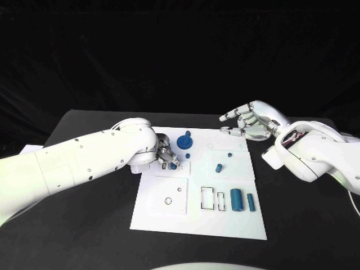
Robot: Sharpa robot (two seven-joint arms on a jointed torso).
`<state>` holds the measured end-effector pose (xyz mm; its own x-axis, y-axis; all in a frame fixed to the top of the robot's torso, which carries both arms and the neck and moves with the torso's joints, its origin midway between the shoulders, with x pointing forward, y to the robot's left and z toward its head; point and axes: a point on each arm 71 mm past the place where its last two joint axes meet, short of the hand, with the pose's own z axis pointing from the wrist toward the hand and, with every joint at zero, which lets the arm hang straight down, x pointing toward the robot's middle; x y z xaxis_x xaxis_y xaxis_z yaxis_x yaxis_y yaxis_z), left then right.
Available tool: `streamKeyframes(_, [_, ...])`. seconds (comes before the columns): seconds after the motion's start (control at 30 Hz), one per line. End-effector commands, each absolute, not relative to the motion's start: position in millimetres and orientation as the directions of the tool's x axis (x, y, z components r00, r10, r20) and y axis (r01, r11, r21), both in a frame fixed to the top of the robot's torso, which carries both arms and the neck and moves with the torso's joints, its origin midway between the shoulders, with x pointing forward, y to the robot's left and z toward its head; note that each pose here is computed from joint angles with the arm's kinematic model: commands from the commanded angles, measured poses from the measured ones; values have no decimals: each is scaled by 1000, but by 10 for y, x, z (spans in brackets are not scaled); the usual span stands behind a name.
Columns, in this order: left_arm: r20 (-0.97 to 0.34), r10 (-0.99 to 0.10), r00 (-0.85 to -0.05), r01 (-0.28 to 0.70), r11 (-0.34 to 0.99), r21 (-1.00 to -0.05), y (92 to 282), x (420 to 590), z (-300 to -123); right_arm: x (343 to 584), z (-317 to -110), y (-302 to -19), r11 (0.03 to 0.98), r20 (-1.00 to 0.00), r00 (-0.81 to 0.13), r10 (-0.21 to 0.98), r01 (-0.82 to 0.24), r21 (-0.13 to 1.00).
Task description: Assemble the parts on the task board
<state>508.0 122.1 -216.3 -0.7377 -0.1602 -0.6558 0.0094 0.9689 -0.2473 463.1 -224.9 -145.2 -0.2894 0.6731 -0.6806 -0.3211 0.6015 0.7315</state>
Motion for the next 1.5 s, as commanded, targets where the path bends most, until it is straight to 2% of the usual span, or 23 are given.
streamKeyframes(0.03, [-606,-108,-788,12,982,-190,1203,4990,-2308,4622,-1459,-2236,603,-684,-302,664,-325,728])
streamKeyframes(1.5, [-651,-119,-750,-6,985,-173,1353,5007,-2256,4626,-1464,-2242,604,-685,-306,661,-324,728])
